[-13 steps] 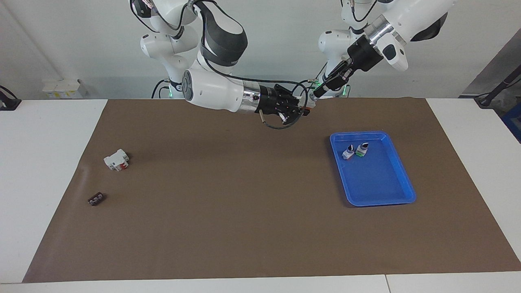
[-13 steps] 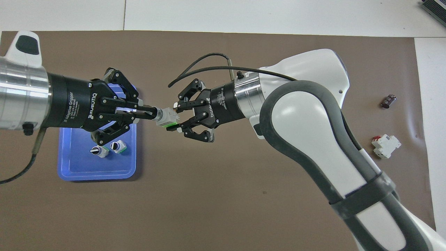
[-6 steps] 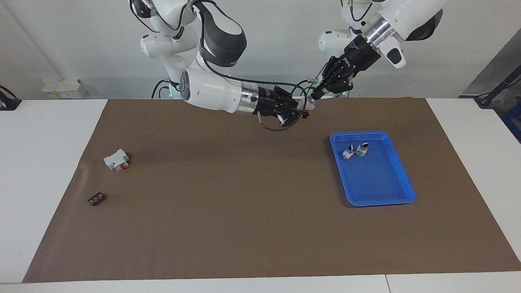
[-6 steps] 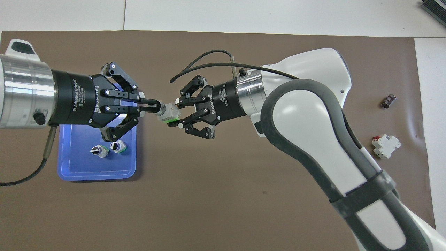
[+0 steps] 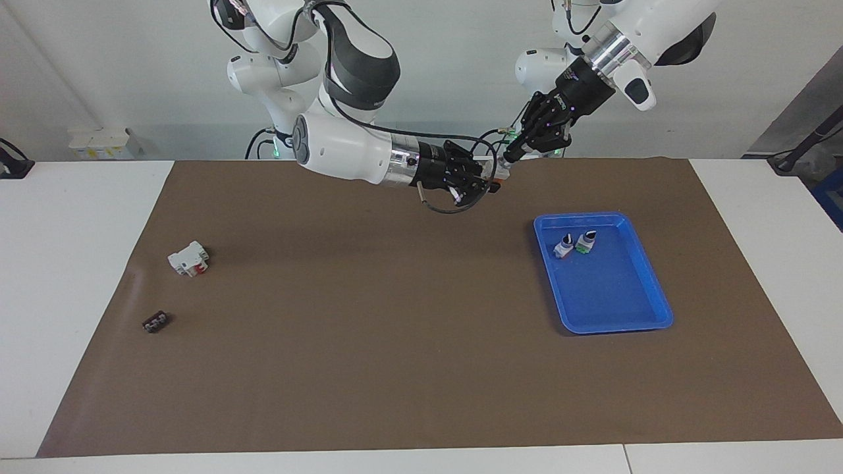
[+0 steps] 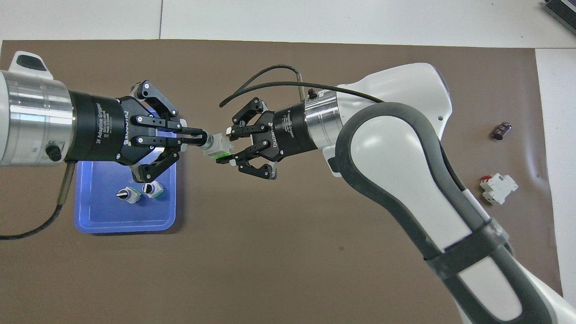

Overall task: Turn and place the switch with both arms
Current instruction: 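Close the left gripper on the switch end near the right gripper, then open the right gripper and withdraw it while the left gripper holds the switch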

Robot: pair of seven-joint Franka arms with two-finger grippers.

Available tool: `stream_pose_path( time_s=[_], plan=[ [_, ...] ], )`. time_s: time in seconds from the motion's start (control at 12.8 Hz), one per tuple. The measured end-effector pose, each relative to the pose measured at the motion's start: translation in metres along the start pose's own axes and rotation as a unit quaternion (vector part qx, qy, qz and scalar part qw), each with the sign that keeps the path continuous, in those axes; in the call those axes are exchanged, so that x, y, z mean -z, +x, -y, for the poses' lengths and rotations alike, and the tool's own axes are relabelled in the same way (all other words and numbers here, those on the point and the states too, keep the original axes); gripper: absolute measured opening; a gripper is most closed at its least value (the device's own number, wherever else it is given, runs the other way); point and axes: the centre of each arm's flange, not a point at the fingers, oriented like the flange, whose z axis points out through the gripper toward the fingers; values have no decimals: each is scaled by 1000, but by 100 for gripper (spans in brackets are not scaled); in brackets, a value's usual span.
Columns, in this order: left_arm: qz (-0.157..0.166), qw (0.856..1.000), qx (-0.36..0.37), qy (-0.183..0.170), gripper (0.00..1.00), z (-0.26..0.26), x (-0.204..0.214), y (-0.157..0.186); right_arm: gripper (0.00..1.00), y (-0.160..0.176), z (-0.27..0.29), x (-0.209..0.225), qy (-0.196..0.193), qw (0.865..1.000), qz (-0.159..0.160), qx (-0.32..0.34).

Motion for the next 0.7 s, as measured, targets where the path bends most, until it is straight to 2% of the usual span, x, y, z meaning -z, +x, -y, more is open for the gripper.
stream_pose_path(
  time_s=[0.16, 0.31, 0.63, 0.7],
  plan=[
    [0, 1000, 0, -1, 11, 0, 0, 0, 34, 0, 0, 0, 0, 1000, 0, -4],
    [0, 1000, 1, -9, 11, -2, 1, 1, 51, -1, -3, -5, -5, 1000, -9, 3],
    [1, 1000, 1, -18, 11, -4, 3, 1, 99, -10, -13, -5, -18, 998, -52, 35],
    [2, 1000, 1, -17, 11, -4, 3, 0, 100, -12, -15, 0, -19, 996, -71, 48]
  ],
)
